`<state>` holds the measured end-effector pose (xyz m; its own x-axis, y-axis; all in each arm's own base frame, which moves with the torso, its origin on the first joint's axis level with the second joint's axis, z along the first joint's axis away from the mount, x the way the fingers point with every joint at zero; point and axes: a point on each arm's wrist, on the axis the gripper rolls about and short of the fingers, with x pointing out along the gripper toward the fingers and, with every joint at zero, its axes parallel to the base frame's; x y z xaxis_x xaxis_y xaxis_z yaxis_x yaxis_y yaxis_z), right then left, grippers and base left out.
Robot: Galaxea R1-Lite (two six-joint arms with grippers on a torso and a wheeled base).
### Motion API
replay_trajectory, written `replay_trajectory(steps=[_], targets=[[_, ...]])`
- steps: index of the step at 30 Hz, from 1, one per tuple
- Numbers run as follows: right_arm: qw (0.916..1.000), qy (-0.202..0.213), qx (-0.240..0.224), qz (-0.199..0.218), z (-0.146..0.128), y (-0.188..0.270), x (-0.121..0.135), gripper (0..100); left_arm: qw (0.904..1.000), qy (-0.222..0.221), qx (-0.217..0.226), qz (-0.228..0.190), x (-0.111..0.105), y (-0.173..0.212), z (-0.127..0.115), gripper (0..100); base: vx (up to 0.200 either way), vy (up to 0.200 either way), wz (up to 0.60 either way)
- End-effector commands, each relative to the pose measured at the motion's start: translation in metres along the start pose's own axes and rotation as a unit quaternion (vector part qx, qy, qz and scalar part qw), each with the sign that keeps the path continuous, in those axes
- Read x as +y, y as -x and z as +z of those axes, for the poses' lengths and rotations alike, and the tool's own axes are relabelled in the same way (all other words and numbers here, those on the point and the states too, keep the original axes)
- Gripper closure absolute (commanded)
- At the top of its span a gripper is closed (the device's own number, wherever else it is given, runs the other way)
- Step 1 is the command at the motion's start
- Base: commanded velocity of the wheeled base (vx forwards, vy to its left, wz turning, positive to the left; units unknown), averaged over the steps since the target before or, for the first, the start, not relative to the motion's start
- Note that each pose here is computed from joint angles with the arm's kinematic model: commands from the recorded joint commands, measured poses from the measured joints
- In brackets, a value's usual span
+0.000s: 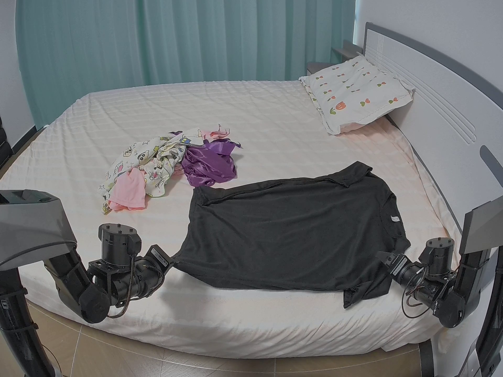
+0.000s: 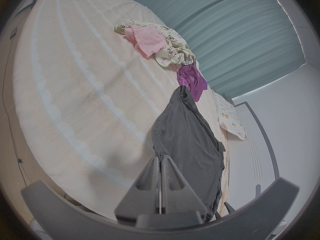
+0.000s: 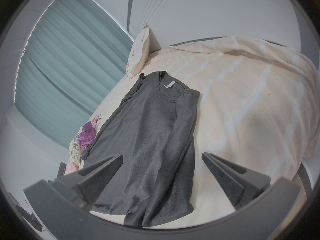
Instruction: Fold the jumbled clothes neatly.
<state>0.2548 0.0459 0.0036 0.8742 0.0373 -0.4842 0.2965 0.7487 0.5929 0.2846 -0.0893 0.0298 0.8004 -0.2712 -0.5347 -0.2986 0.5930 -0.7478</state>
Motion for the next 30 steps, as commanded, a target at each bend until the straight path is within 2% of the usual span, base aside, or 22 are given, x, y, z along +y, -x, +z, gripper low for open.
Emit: replay_trajectory(steps=[1, 9, 10, 13, 20, 30], targets=[[0.9997, 0.017, 0.013, 0.01, -0.01, 0.001, 0.007, 0, 1.0, 0.0, 0.0, -0.002, -0.001, 0.001, 0.0, 100, 0.0, 0.0, 0.0], [0.9996, 0.021, 0.019, 0.009, -0.014, -0.005, 0.007, 0, 1.0, 0.0, -0.001, -0.003, -0.001, 0.001, 0.0, 100, 0.0, 0.0, 0.0], [0.9996, 0.021, 0.019, 0.008, -0.014, -0.005, 0.006, 100, 1.0, 0.0, -0.001, -0.003, -0.001, 0.001, 0.0, 100, 0.0, 0.0, 0.0], [0.9996, 0.022, 0.017, 0.008, -0.012, -0.001, 0.006, 100, 1.0, 0.0, -0.001, -0.003, -0.001, 0.001, 0.0, 100, 0.0, 0.0, 0.0], [0.9979, 0.055, 0.033, -0.012, -0.016, 0.009, -0.003, 100, 1.0, 0.0, 0.001, -0.001, 0.0, 0.0, 0.0, 100, 0.0, 0.0, 0.0], [0.9961, 0.076, 0.015, -0.043, 0.001, 0.023, -0.021, 100, 1.0, 0.001, -0.006, -0.004, -0.001, 0.002, 0.004, 100, 0.0, 0.0, 0.0]])
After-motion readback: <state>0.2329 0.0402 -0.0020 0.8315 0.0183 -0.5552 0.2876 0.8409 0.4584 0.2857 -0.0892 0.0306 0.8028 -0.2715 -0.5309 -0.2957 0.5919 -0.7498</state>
